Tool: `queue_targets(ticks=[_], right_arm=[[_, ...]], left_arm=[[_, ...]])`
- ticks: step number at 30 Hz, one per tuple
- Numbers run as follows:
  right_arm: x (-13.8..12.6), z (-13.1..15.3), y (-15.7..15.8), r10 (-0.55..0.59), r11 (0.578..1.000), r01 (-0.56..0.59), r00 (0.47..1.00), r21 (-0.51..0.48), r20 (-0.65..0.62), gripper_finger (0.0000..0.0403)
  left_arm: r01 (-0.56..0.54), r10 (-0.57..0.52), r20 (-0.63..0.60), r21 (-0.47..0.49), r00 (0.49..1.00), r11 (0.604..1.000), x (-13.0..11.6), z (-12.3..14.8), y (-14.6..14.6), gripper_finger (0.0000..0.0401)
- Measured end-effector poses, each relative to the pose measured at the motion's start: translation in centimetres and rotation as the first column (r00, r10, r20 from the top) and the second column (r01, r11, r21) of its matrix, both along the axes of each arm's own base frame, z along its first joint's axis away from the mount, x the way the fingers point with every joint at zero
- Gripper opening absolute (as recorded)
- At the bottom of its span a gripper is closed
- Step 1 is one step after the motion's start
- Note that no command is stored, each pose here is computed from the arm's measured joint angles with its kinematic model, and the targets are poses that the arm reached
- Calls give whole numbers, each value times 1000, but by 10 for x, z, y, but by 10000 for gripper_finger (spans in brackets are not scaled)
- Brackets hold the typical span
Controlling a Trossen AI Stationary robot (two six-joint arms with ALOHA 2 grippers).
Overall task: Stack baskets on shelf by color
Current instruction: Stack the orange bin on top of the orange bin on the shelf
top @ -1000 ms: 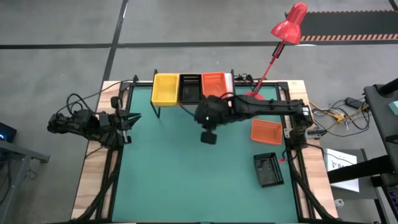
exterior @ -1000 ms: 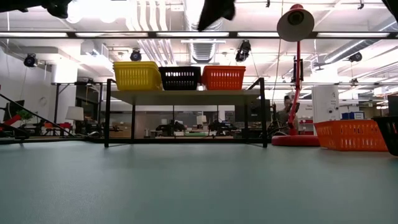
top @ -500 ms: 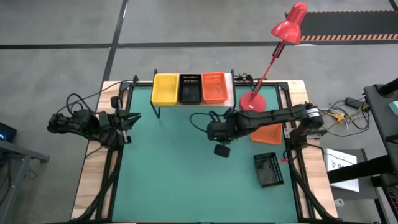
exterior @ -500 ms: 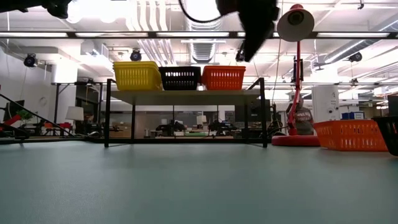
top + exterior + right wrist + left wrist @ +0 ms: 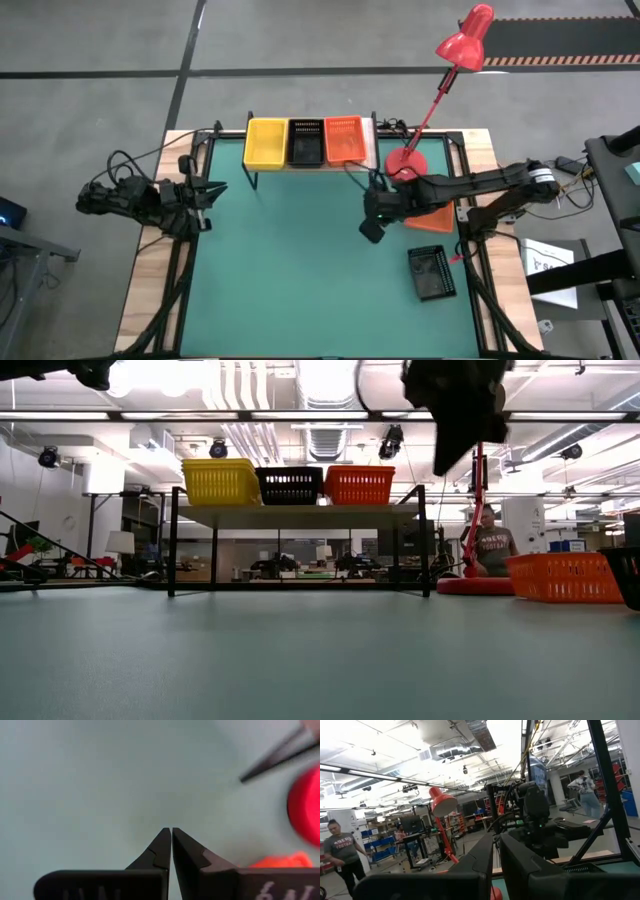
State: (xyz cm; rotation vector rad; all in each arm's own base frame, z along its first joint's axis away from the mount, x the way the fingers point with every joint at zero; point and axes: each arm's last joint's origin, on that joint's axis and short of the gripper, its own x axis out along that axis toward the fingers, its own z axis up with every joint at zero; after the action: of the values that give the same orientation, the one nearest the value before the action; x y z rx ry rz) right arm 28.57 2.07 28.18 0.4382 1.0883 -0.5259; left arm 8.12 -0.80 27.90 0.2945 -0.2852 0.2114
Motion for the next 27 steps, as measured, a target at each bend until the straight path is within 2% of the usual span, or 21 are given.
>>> queue_targets(ticks=[4, 8, 13, 16, 20, 27], right_arm=[[-14, -8, -5, -175, 982, 175, 985, 65, 0, 12], [-22, -15, -6, -254, 959, 254, 967, 125, -19, 34], [-28, -24, -10, -322, 922, 334, 943, 197, -88, 84], [-33, -33, -13, -365, 896, 398, 912, 195, -185, 115], [-43, -49, -16, -410, 873, 469, 856, 137, -315, 150], [-55, -72, -19, -453, 855, 514, 806, 71, -381, 176]], left_arm=[[0, 0, 0, 0, 1000, 1000, 0, 0, 0, 17], [0, 0, 0, 0, 1000, 1000, 0, 0, 0, 17], [-2, 2, -1, 6, 1000, 1000, 0, 0, 0, 17], [-2, 2, -1, 6, 1000, 1000, 0, 0, 0, 17], [-2, 2, -1, 7, 1000, 1000, 0, 0, 0, 17], [-3, 3, -2, 7, 1000, 1000, 0, 0, 0, 17]])
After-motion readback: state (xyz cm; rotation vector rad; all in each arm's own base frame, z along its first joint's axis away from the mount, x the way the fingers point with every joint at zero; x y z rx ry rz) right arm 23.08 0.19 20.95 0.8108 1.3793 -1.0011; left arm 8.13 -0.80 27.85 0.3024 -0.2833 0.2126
